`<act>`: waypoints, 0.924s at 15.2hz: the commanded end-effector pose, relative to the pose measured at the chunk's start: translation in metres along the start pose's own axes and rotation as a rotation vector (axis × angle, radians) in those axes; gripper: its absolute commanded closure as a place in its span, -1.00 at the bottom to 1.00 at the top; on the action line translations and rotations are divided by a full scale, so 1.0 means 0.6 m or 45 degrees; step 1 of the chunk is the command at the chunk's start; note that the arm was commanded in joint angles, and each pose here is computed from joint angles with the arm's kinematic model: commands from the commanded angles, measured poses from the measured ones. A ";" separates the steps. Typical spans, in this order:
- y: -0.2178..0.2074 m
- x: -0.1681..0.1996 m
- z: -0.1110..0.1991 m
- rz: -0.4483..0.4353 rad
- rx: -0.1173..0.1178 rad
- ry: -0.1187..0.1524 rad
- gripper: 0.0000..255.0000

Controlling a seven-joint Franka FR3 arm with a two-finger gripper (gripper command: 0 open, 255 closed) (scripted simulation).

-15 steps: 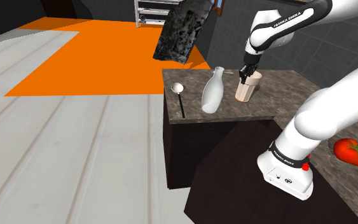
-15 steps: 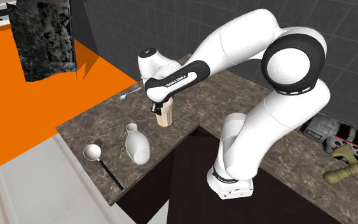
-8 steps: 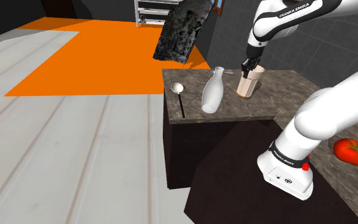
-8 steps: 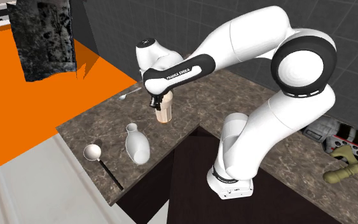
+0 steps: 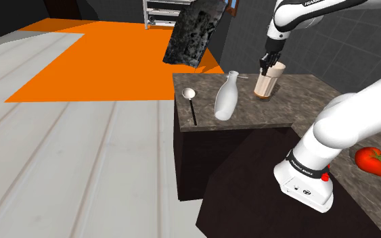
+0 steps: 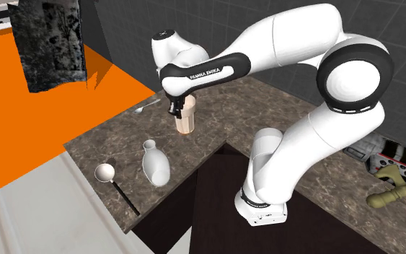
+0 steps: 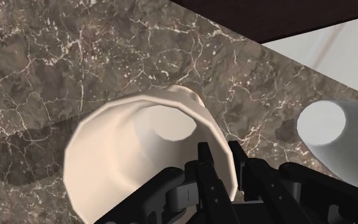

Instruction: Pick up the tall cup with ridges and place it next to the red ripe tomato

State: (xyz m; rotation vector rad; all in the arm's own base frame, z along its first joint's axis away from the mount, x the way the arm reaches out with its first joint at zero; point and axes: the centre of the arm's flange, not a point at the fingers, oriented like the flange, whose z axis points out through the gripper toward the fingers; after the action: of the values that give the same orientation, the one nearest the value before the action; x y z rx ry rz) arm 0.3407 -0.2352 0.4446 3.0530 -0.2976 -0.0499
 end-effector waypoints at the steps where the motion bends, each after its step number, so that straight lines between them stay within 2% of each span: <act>1: 0.002 0.000 -0.018 0.000 0.000 0.000 1.00; 14: 0.011 -0.002 -0.132 0.000 0.000 0.000 1.00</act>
State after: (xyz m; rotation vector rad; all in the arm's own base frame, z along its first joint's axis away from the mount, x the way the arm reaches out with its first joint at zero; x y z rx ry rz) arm 0.3408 -0.2347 0.5182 3.0529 -0.2976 -0.0503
